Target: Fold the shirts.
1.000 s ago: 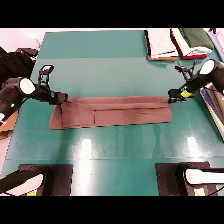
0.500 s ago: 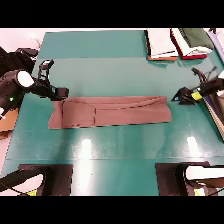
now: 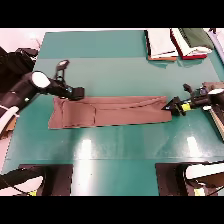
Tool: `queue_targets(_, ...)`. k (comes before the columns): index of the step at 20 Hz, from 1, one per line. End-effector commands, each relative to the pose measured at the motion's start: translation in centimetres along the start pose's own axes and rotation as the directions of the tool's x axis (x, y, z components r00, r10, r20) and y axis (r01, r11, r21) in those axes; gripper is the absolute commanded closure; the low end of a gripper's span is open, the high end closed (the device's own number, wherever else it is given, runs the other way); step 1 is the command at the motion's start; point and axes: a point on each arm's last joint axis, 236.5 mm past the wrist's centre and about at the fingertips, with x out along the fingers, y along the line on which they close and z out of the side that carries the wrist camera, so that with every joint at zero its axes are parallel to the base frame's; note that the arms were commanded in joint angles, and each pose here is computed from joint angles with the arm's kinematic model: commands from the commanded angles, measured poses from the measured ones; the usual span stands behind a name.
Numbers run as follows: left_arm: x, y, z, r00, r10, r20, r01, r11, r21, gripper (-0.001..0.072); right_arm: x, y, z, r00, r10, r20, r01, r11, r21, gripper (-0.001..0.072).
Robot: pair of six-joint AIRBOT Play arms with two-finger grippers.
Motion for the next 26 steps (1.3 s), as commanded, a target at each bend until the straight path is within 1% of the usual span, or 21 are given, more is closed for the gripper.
queue_targets(1, 3.5, -4.1, -0.9, 0.998, -0.063, -0.005, 0.063, 0.998, 0.029, 0.0683, 2.2, 3.3, 0.7, 0.999, 0.011, -0.030, -0.014, 0.992, -0.123, 0.0648)
queue_targets(2, 4.5, -4.7, -1.2, 0.997, -0.074, -0.009, 0.074, 0.997, 0.027, 0.0683, 1.7, 4.5, 1.1, 1.000, 0.008, -0.020, -0.012, 0.984, -0.179, 0.0692)
queue_targets(6, 8.0, -5.7, -2.2, 0.994, -0.085, -0.070, 0.086, 0.996, 0.021, 0.0683, -3.1, 12.3, 1.9, 0.997, 0.025, 0.071, 0.003, 0.929, -0.371, 0.0693)
queue_targets(9, 10.3, -6.7, -1.9, 0.991, -0.098, -0.094, 0.100, 0.995, 0.022, 0.0682, -6.4, 19.8, 1.1, 0.985, 0.052, 0.164, 0.038, 0.865, -0.500, 0.0692)
queue_targets(12, 12.1, -7.5, -1.9, 0.988, -0.102, -0.116, 0.107, 0.994, 0.036, 0.0682, -8.1, 26.6, -0.8, 0.972, 0.101, 0.213, 0.050, 0.794, -0.606, 0.0693)
queue_targets(16, 12.7, -7.7, -2.2, 0.987, -0.098, -0.126, 0.105, 0.993, 0.046, 0.0682, -8.7, 32.5, -3.1, 0.963, 0.158, 0.217, 0.035, 0.725, -0.687, 0.0692)
queue_targets(23, 12.5, -7.7, -2.3, 0.987, -0.095, -0.133, 0.103, 0.993, 0.053, 0.0682, -5.7, 38.2, -6.2, 0.970, 0.204, 0.133, -0.033, 0.652, -0.757, 0.0692)
queue_targets(26, 9.4, -6.4, 0.5, 0.992, -0.076, -0.099, 0.083, 0.994, 0.071, 0.0682, -3.7, 40.6, -7.1, 0.967, 0.231, 0.104, -0.063, 0.618, -0.784, 0.0692)
